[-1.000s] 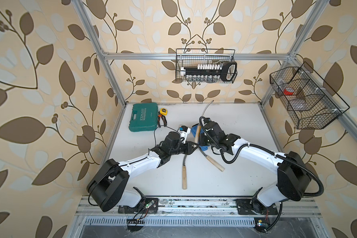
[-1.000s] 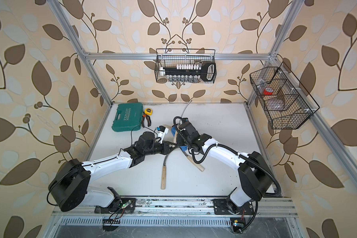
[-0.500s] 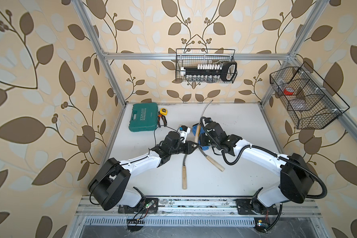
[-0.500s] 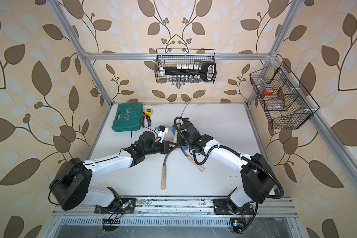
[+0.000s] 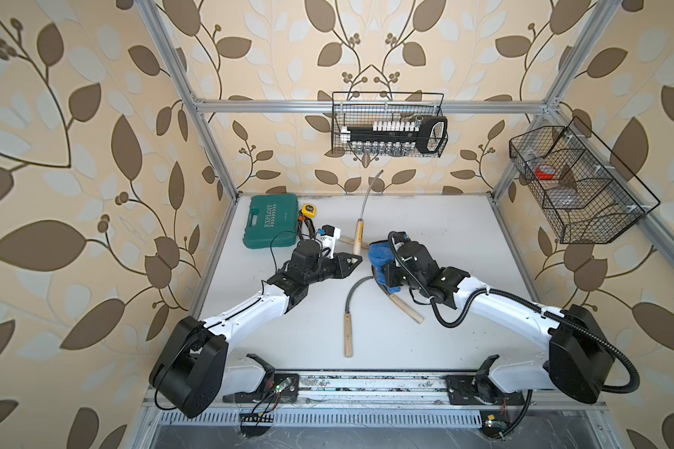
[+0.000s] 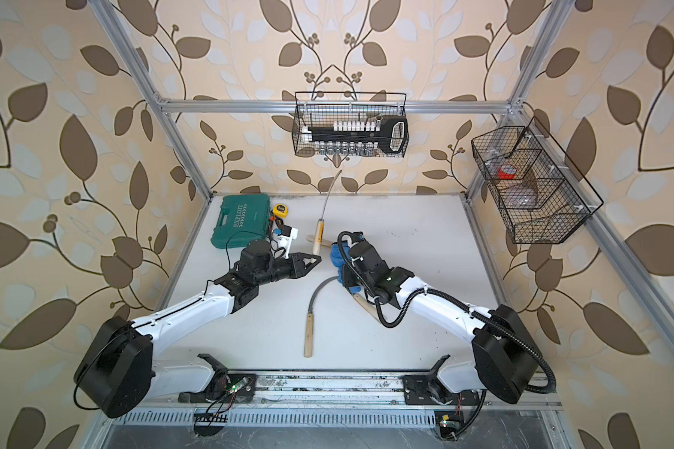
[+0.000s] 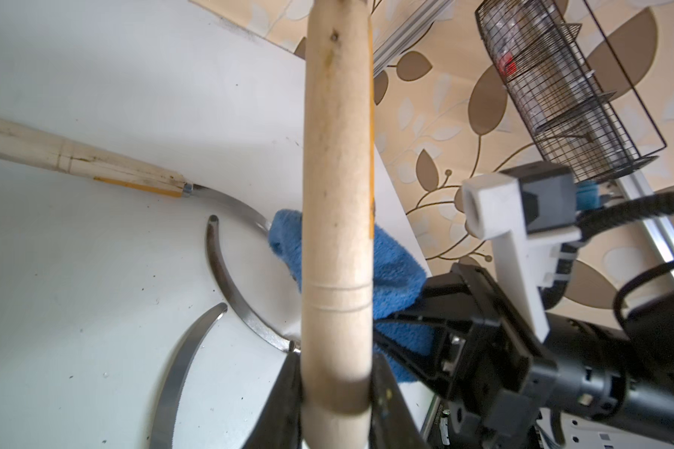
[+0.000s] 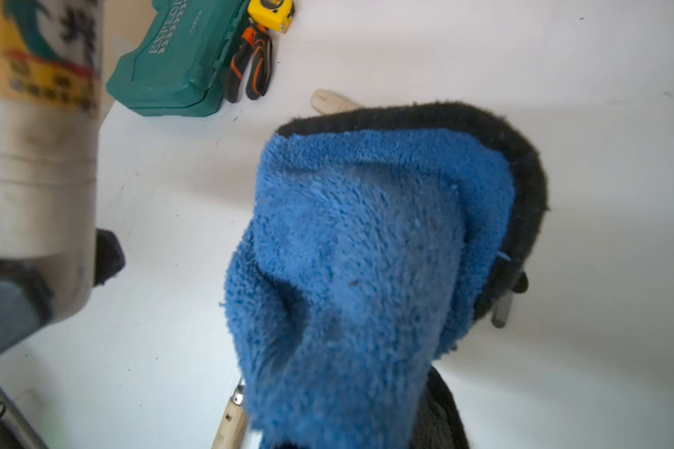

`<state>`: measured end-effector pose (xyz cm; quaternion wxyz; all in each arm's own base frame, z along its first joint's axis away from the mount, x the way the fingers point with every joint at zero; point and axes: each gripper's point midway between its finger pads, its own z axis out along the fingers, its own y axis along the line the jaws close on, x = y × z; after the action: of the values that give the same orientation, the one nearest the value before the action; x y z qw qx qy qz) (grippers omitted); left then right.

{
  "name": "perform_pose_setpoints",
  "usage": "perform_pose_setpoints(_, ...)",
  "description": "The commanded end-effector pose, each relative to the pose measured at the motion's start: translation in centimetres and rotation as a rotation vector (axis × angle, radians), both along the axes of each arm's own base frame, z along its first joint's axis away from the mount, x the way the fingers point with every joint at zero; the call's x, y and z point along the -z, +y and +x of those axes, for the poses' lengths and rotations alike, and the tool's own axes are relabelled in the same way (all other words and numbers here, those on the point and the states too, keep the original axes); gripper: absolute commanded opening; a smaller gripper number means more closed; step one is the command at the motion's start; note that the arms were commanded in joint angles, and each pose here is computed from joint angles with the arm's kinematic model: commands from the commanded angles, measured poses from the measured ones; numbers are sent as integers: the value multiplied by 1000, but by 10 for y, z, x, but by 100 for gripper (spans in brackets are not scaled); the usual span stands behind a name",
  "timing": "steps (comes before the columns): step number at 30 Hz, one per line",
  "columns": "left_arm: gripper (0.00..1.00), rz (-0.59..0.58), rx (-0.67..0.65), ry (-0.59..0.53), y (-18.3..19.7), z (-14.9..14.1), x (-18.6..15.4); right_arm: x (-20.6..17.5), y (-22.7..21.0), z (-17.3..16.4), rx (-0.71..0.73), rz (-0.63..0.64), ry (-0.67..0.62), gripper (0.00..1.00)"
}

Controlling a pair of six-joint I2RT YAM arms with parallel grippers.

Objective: Wipe small sickles with rags
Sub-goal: Wipe the small sickle.

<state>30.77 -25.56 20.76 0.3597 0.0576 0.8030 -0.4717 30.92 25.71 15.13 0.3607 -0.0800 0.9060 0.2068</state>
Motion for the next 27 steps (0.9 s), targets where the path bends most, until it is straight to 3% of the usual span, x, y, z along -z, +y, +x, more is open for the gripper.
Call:
perform_pose_setpoints(1, 0, -50, 19, -75, -2, -3, -26, -20, 50, -22, -189, 93, -22, 0)
perform_pose_setpoints(5, 0, -59, 20, -73, -3, -1, -27, -38, 90, -47, -343, 173, -30, 0)
perform_pose_setpoints(10, 0, -72, 25, -66, -4, -3, -24, -64, 98, -59, -381, 257, -69, 0)
perform_pose_setpoints(16, 0, -74, 35, -53, -3, -9, -20, -56, 84, -37, -249, 215, -121, 0)
perform_pose_setpoints(21, 0, -77, 34, -50, 1, -16, -21, -32, 86, -6, -180, 151, -74, 0)
perform_pose_setpoints(27, 0, -86, 59, -41, 1, -25, -21, -62, 71, -18, -169, 247, -155, 0)
